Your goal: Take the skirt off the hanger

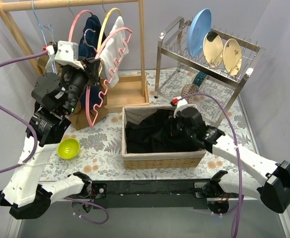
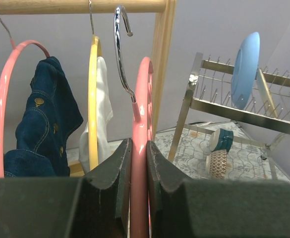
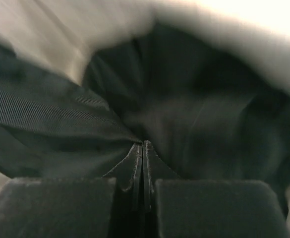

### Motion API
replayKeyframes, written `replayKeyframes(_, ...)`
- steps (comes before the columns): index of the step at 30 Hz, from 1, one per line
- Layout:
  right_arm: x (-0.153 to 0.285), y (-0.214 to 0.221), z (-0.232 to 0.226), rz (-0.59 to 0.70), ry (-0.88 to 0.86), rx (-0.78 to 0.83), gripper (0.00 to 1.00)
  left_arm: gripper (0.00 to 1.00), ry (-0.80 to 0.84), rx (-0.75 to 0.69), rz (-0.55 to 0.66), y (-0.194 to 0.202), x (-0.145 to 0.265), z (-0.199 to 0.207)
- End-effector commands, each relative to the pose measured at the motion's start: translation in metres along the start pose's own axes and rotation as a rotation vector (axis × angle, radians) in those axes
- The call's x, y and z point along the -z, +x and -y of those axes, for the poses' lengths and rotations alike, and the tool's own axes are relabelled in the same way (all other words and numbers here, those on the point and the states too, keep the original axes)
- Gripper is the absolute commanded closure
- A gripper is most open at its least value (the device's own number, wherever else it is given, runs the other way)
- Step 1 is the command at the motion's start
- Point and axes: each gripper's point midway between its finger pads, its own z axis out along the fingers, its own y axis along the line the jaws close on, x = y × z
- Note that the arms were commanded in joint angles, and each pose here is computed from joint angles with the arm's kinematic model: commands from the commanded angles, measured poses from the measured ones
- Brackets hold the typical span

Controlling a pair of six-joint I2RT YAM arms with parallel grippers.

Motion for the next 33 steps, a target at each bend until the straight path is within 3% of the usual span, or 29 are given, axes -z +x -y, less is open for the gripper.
replayKeyframes(1, 0.002, 0.021, 0.012, 0.002, 0.054, -0.083, 0.99, 1.0, -0.022, -0.035, 0.035, -0.014, -0.012, -0.003)
replayKeyframes(3, 0.005, 0.021, 0.014, -0.032, 0.075, -0.074, 0.94, 1.0, -0.026, -0.055, 0.032, -0.014, -0.019, -0.002)
replayKeyframes(4, 0.009, 0.029, 0.018, -0.086, 0.102, -0.06, 0.7, 1.0, -0.03, -0.066, 0.026, -0.014, -0.027, -0.002)
replayKeyframes(6, 0.02, 0.007, 0.015, -0.056, 0.111, -0.056, 0.46, 1.0, -0.045, -0.095, 0.019, -0.012, -0.036, -0.003)
replayKeyframes(7, 0.025, -0.001, 0.012, -0.04, 0.102, -0.051, 0.25, 1.0, -0.062, -0.108, 0.007, -0.008, -0.047, -0.004)
replayKeyframes(10, 0.045, -0.031, -0.001, 0.051, 0.044, -0.058, 0.02, 1.0, -0.102, -0.152, -0.015, 0.0, -0.064, -0.008)
replayKeyframes(14, 0.071, -0.06, -0.02, 0.143, -0.046, -0.084, 0.02, 1.0, -0.173, -0.174, -0.04, 0.011, -0.093, -0.015)
replayKeyframes(19, 0.096, -0.085, -0.037, 0.242, -0.141, -0.106, 0.02, 1.0, -0.151, -0.169, -0.009, 0.018, -0.118, -0.005)
replayKeyframes(25, 0.114, -0.096, -0.056, 0.321, -0.264, -0.125, 0.03, 1.0, -0.14, -0.18, 0.028, 0.014, -0.148, 0.004)
replayKeyframes(33, 0.126, -0.098, -0.057, 0.368, -0.284, -0.124, 0.04, 1.0, -0.175, -0.195, 0.108, 0.005, -0.174, 0.004)
